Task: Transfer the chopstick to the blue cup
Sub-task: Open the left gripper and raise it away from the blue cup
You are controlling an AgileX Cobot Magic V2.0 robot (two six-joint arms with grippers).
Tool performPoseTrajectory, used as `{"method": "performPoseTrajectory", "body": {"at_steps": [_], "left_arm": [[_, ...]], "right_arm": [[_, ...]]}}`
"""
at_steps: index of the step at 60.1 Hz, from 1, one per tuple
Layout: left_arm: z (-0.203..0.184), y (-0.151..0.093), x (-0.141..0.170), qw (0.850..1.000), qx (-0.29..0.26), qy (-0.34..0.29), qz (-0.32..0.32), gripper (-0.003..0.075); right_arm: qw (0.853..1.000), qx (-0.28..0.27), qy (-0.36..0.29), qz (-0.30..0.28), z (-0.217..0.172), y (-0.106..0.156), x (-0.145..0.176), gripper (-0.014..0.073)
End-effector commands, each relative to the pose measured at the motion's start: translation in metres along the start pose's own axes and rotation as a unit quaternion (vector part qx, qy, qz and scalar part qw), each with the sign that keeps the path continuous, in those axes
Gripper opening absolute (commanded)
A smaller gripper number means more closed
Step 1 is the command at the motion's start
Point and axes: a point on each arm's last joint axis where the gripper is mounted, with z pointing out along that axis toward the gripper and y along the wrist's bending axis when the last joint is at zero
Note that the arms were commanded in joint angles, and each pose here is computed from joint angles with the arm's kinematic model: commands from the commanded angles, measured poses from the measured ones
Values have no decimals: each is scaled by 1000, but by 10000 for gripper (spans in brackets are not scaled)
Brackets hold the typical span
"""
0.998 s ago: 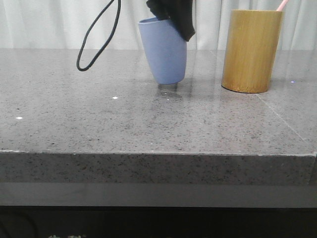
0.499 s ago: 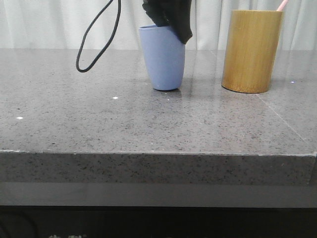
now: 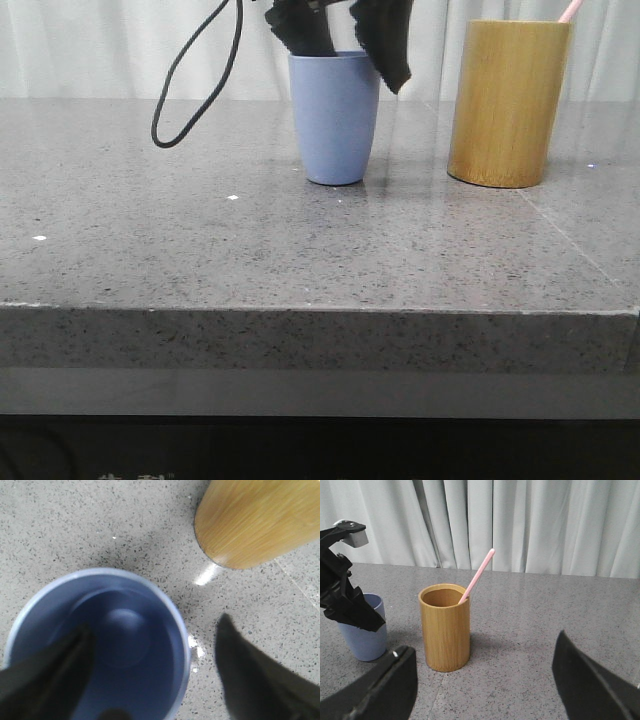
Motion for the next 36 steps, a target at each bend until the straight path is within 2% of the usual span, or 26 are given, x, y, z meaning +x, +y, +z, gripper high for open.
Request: {"method": "performPoseTrajectory", "body": {"at_steps": [1,25,36], "left_arm": [[-41,-5,-6,999,1,-45,1,560],[-74,-8,-19,995,-2,-104,7,557],[-104,-12,-20,990,2,-138,9,557]], "right_arm": [[999,1,-52,-7,0,0,-18,571],[999,1,-52,-7,0,0,-18,571],[999,1,-52,-7,0,0,-18,571]]}}
